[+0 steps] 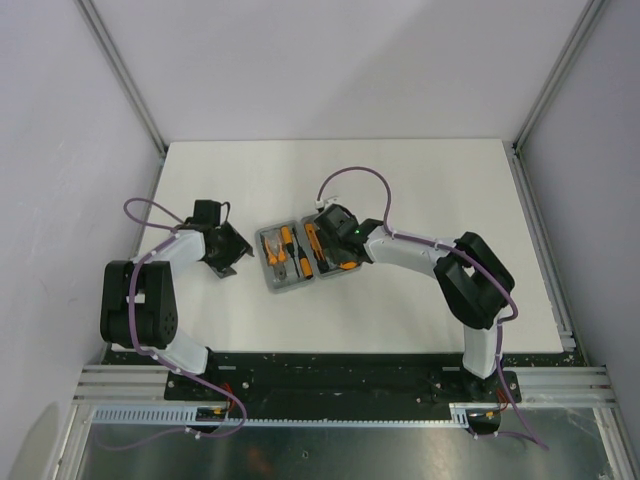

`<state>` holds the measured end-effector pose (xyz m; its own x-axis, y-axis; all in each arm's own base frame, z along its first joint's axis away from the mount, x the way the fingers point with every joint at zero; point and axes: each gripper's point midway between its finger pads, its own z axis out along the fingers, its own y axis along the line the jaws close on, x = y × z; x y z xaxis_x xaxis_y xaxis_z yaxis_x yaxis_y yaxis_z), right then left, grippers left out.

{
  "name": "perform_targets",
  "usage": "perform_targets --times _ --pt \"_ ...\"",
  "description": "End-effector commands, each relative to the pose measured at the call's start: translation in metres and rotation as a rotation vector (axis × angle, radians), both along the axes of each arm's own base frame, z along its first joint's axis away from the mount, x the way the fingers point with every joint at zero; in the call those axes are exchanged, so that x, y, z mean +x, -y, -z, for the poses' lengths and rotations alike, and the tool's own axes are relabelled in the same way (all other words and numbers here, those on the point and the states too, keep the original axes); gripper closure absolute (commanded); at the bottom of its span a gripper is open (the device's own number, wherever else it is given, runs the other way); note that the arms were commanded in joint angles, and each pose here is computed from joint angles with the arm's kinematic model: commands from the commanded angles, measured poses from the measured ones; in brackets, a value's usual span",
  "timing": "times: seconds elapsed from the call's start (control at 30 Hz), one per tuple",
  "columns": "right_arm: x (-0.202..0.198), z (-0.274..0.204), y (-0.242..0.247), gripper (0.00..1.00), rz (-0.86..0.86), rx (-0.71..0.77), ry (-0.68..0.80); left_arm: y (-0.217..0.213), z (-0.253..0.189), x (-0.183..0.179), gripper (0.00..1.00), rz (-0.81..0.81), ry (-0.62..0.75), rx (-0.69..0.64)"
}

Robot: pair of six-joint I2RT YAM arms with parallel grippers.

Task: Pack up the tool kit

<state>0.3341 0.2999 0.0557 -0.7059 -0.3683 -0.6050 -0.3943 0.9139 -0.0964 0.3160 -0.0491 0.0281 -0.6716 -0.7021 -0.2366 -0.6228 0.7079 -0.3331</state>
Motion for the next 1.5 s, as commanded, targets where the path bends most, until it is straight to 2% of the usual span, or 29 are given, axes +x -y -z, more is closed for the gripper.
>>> perform_targets --times 0.0,0.23,0.4,0.83,1.1,1.2,1.37,1.47 --pt "0.0 -0.032 -0.003 0.4 -0.003 0.027 0.036 -0.002 -0.005 0.002 0.31 0.014 0.017 0.001" --pt "-0.012 -0.025 -0.001 0.6 -0.033 -0.004 -0.01 0.002 -0.006 0.003 0.31 0.032 0.019 -0.019" --pt "-0.01 -0.016 0.003 0.68 -0.013 -0.03 -0.009 0.007 -0.01 0.004 0.28 0.057 0.032 -0.039" --pt "-0.003 0.019 0.001 0.71 0.146 -0.031 0.004 0.019 -0.025 -0.005 0.12 0.131 0.09 -0.094" --pt "-0.004 0.033 0.008 0.73 0.191 -0.083 0.019 0.04 -0.018 -0.021 0.13 0.191 0.063 -0.213" --pt "-0.003 0.025 0.003 0.7 0.169 -0.054 0.019 0.045 -0.015 -0.027 0.14 0.213 0.055 -0.241" --pt "0.003 -0.011 -0.005 0.48 0.119 0.044 0.027 0.053 -0.015 -0.032 0.13 0.266 0.059 -0.277" --pt "0.005 -0.029 -0.002 0.41 0.095 0.072 0.025 0.062 -0.013 -0.036 0.13 0.303 0.049 -0.299"
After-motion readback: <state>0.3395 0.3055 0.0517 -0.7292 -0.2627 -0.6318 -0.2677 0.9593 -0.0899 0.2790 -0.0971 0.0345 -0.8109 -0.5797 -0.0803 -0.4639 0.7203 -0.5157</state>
